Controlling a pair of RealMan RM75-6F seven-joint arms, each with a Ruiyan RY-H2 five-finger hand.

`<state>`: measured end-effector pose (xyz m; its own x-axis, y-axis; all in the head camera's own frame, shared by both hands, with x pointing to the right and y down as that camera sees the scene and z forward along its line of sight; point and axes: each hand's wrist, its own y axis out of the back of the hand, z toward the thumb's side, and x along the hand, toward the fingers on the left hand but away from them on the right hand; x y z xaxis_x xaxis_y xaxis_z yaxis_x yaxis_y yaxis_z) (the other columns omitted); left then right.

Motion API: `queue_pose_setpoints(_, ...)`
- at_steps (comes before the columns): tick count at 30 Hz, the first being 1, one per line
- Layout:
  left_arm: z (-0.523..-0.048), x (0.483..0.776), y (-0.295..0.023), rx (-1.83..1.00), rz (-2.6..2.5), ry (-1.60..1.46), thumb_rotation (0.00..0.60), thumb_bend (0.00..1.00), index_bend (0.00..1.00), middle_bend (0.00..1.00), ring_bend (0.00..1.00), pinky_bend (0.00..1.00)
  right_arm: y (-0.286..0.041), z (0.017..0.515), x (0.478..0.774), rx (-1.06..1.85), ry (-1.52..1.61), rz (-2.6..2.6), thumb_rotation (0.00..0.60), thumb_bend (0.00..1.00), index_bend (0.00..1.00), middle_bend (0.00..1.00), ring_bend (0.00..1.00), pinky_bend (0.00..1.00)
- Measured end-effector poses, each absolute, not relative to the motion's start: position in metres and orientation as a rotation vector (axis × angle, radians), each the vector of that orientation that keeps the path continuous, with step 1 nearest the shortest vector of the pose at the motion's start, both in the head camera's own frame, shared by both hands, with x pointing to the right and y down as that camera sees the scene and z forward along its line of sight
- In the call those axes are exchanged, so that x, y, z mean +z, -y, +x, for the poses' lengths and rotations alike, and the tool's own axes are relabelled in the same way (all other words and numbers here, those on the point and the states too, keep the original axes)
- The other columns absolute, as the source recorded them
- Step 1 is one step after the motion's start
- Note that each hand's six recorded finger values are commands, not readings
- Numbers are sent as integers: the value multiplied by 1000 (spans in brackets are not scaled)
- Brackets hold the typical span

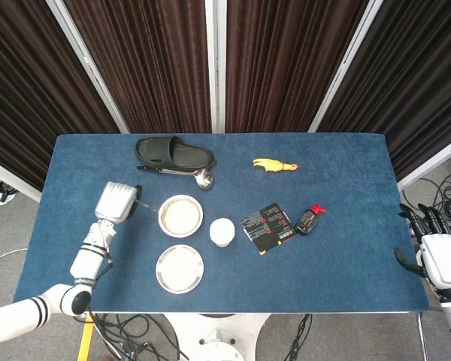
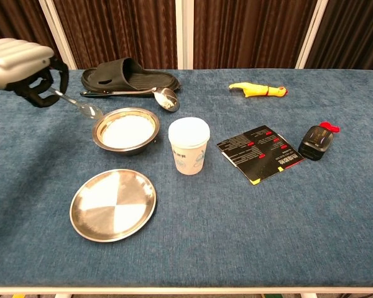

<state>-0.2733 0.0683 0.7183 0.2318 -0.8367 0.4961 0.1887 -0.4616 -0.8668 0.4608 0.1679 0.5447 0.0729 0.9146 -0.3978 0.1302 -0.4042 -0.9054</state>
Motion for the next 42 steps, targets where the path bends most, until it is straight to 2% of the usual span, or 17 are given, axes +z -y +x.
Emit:
queue_pose_setpoints(16, -223, 738, -63, -1429, -1332, -435, 600, 497, 615, 944, 945, 1000, -169, 467, 547, 1421, 1064, -1641, 600, 234, 52, 214, 0, 37)
queue_pose_setpoints(30, -197, 753, -84, -1438, -1231, -301, 600, 500, 615, 943, 946, 1000, -171, 471, 549, 1433, 1069, -1644, 600, 234, 52, 215, 0, 37)
queue_pose_setpoints(42, -206, 748, -77, -1517, -1526, -508, 600, 506, 618, 943, 946, 1000, -172, 473, 548, 1437, 1071, -1641, 600, 235, 52, 215, 0, 37)
